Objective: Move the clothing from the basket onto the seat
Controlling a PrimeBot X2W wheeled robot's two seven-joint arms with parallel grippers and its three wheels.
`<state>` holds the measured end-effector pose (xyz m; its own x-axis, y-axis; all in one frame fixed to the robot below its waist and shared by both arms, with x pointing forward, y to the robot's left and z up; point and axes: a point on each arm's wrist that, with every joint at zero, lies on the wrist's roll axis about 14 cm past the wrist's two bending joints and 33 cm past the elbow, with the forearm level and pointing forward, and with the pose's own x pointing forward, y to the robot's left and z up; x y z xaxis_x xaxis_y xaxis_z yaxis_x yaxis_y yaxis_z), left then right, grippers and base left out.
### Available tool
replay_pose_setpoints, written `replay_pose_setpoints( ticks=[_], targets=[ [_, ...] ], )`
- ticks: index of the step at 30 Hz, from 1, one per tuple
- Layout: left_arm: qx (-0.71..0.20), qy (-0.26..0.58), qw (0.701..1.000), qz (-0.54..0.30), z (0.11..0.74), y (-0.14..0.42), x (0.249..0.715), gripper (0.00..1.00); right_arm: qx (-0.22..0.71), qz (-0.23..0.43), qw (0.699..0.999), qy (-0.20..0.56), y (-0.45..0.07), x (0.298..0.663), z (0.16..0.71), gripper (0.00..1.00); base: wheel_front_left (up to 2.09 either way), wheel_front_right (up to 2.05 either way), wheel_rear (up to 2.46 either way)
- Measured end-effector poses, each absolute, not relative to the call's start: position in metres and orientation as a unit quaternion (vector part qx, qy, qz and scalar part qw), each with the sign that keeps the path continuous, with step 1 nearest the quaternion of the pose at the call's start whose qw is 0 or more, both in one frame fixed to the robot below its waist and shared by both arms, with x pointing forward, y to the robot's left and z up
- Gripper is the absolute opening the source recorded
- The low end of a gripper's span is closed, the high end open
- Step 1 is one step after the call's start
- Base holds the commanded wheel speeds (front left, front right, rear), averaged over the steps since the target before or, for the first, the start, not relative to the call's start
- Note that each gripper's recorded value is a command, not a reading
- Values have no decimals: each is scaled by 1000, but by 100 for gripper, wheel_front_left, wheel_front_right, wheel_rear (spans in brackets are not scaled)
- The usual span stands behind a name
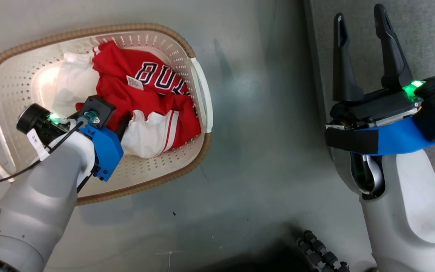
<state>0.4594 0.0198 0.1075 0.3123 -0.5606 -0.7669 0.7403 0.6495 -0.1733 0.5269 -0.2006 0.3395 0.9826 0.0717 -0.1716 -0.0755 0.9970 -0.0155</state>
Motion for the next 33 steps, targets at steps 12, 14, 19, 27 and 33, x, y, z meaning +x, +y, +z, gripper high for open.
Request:
replay_pose_setpoints(
  ticks=[12, 14, 19, 27, 33],
  targets=[
    [98, 461, 780, -412, 77, 15, 440, 65, -13, 41, 993, 106, -199, 529, 313, 100, 0, 0, 0],
    [98, 460, 777, -418, 77, 12, 437, 0, -12, 41, 993, 107, -199, 529, 311, 100, 0, 0, 0],
    [97, 451, 780, -422, 82, 9, 440, 0, -10, 41, 993, 107, -198, 529, 312, 100, 0, 0, 0],
    [82, 420, 798, -424, 106, 0, 452, 0, -5, 42, 995, 92, -195, 533, 326, 100, 0, 0, 0],
    [66, 395, 812, -424, 133, -7, 460, 0, 2, 46, 996, 76, -190, 536, 341, 100, 0, 0, 0]
  ],
)
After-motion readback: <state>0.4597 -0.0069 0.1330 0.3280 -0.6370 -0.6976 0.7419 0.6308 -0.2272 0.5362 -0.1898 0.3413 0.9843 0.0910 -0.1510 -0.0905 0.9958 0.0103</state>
